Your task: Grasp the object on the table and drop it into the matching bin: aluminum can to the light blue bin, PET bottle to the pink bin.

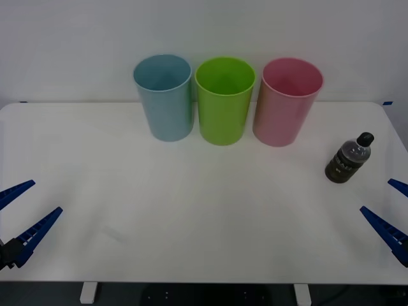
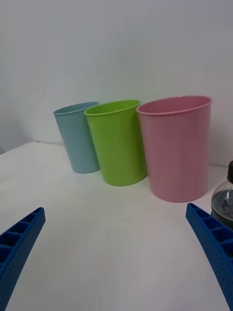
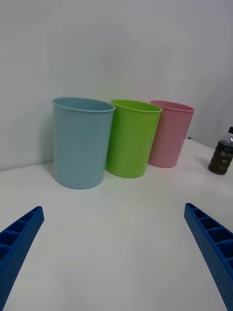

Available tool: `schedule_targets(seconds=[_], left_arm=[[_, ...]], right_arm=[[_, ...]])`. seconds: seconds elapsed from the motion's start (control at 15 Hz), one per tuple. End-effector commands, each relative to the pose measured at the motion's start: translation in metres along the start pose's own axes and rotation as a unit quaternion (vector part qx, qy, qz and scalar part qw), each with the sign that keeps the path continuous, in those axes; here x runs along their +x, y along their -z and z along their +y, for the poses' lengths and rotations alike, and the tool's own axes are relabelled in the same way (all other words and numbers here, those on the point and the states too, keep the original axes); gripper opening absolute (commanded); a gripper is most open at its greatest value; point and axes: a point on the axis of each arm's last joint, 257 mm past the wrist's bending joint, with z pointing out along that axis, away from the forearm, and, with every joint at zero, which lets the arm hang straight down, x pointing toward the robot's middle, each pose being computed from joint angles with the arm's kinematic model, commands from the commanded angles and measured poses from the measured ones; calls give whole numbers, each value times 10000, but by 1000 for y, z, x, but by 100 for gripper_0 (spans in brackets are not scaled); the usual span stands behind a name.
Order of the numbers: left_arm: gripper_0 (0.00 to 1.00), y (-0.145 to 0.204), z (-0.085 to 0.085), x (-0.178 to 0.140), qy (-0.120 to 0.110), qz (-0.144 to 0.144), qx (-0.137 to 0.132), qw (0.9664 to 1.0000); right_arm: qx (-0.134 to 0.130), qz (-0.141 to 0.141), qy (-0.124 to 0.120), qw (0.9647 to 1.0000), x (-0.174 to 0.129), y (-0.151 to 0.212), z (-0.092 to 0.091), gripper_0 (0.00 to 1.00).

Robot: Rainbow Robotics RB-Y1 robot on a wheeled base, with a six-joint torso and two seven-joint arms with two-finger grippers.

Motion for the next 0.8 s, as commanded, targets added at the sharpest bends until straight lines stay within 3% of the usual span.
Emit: schedule_targets(seconds=[0.07, 0.13, 0.47, 0.8], left_arm=[[100, 0, 0, 0, 0, 0, 0, 10000], [100, 0, 0, 0, 0, 0, 0, 10000], [100, 0, 0, 0, 0, 0, 0, 10000], [100, 0, 0, 0, 0, 0, 0, 10000]], right_arm=[[0, 0, 0, 10000, 0, 0, 0, 100], [88, -32, -101, 9999, 5, 2, 0, 100], [348, -41, -94, 9993, 0, 1, -5, 100], [806, 55, -77, 9967, 12, 1, -23, 100]])
